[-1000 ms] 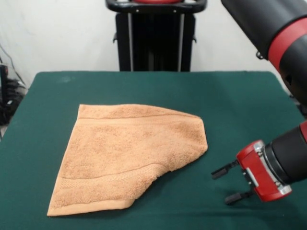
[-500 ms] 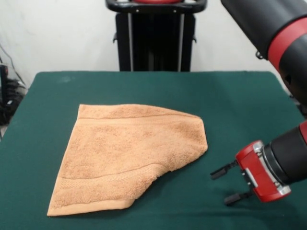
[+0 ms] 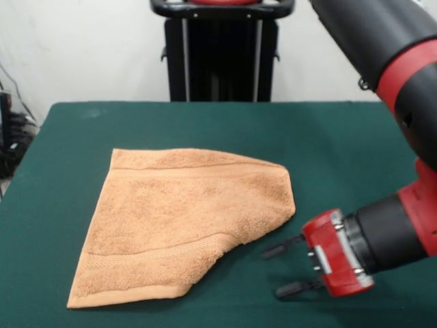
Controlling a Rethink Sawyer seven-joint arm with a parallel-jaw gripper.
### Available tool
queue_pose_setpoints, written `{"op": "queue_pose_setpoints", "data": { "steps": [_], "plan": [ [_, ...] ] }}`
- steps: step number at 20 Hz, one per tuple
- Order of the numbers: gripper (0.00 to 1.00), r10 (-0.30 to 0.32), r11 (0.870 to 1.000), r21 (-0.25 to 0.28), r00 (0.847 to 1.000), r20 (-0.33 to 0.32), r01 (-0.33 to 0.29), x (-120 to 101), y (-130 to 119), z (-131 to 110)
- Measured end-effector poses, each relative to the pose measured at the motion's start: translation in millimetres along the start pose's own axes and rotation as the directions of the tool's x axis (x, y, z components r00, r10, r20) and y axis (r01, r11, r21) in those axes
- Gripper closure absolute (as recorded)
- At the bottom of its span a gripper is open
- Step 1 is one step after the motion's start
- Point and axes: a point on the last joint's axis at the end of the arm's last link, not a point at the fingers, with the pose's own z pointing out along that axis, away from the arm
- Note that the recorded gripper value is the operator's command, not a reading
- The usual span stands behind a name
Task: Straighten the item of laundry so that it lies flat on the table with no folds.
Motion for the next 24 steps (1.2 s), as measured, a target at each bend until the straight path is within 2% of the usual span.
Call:
{"op": "queue_pose_setpoints", "data": {
  "steps": [5, 8, 17, 24],
  "plan": [
    [0.00, -0.023, 0.996, 0.089, 0.989, 0.144, 0.010, 5, -5, 30],
    [0.00, -0.031, 0.993, 0.115, 0.983, 0.179, 0.011, 8, -6, 38],
    [0.00, -0.039, 0.991, 0.137, 0.976, 0.215, 0.009, 10, -7, 45],
    [0.00, -0.059, 0.989, 0.144, 0.976, 0.211, 0.029, 10, -9, 46]
  ]
}}
